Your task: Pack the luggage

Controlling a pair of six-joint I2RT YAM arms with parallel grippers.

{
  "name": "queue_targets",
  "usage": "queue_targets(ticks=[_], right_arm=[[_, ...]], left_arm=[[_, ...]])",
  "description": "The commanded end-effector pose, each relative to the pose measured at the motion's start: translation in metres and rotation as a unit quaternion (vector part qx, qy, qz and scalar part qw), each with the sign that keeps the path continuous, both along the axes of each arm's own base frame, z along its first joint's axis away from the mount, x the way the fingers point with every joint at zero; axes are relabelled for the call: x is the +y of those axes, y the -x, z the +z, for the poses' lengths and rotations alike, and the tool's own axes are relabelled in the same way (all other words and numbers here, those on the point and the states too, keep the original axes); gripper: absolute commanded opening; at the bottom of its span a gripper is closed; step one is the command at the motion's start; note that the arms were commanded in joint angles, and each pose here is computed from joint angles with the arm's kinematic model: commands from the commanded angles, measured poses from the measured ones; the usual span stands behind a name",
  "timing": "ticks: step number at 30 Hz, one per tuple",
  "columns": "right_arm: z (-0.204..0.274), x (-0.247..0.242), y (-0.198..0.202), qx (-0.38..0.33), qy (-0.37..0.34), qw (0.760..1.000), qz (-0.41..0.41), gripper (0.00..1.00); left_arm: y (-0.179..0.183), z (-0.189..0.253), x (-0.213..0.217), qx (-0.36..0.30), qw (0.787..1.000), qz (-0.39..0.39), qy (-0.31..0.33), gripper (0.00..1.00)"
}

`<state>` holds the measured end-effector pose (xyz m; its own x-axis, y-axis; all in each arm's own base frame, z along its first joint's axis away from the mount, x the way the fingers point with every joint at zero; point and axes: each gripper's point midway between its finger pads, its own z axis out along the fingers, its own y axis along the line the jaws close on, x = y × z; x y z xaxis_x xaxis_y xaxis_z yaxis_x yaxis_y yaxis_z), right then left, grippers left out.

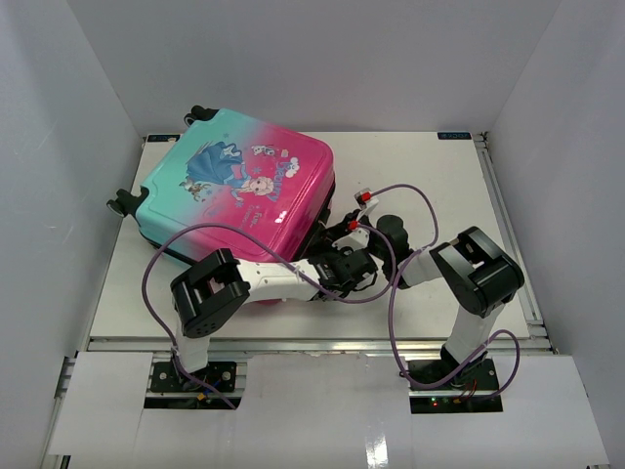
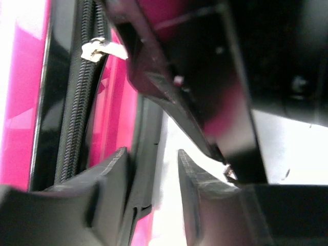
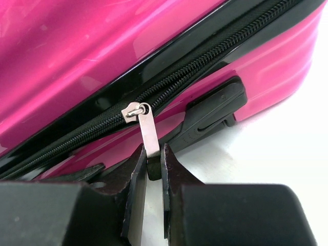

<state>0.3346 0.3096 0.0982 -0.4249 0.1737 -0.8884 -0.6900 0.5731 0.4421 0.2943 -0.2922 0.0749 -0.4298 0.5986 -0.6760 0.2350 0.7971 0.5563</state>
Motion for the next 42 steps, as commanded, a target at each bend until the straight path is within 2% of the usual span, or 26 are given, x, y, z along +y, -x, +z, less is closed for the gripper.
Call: queue_targets(ticks=[1,6,10,14,17,20,24,28,33,36,39,42], right_arm=[[0.000,-0.017,-0.009,-0.019,0.019,0.999,-0.034,0.08],[0.001,-0.017,-0.008,-0.021,0.019,0.999,-0.034,0.08],[0.002,-0.016,-0.008,-0.020,0.018,0.999,-0.030,0.08],[0.006,-0.018,-0.011,-0.023,0.022,0.999,-0.037,0.08],[0.015,-0.024,-0.016,-0.029,0.022,0.998,-0.054,0.08],[0.021,-0.037,-0.034,-0.026,0.032,0.995,-0.091,0.08],[0.036,-0.063,-0.058,-0.019,0.023,0.989,-0.144,0.08],[0.044,-0.092,-0.082,-0.013,0.021,0.982,-0.187,0.08],[0.056,-0.109,-0.122,-0.017,0.007,0.981,-0.194,0.08],[0.046,-0.119,-0.139,-0.001,0.019,0.980,-0.200,0.08],[0.041,-0.136,-0.139,0.011,0.016,0.974,-0.227,0.08],[0.029,-0.147,-0.123,0.021,0.016,0.971,-0.239,0.08]], left_arm=[[0.014,-0.071,0.069,0.097,0.988,0.083,-0.086,0.27],[0.006,-0.061,0.095,0.093,0.983,0.135,-0.083,0.00],[0.009,-0.065,0.091,0.115,0.984,0.119,-0.072,0.00],[0.030,-0.060,0.087,0.147,0.984,0.086,-0.058,0.00],[0.055,-0.044,0.089,0.178,0.982,0.062,-0.001,0.00],[0.074,-0.023,0.095,0.181,0.981,0.051,0.049,0.00],[0.087,-0.003,0.100,0.174,0.980,0.052,0.084,0.00],[0.090,0.003,0.104,0.173,0.979,0.051,0.090,0.00],[0.095,0.001,0.102,0.176,0.979,0.053,0.083,0.00],[0.097,0.002,0.102,0.173,0.980,0.054,0.084,0.00],[0.095,0.003,0.106,0.163,0.982,0.062,0.075,0.00],[0.094,0.003,0.111,0.159,0.982,0.075,0.063,0.00]])
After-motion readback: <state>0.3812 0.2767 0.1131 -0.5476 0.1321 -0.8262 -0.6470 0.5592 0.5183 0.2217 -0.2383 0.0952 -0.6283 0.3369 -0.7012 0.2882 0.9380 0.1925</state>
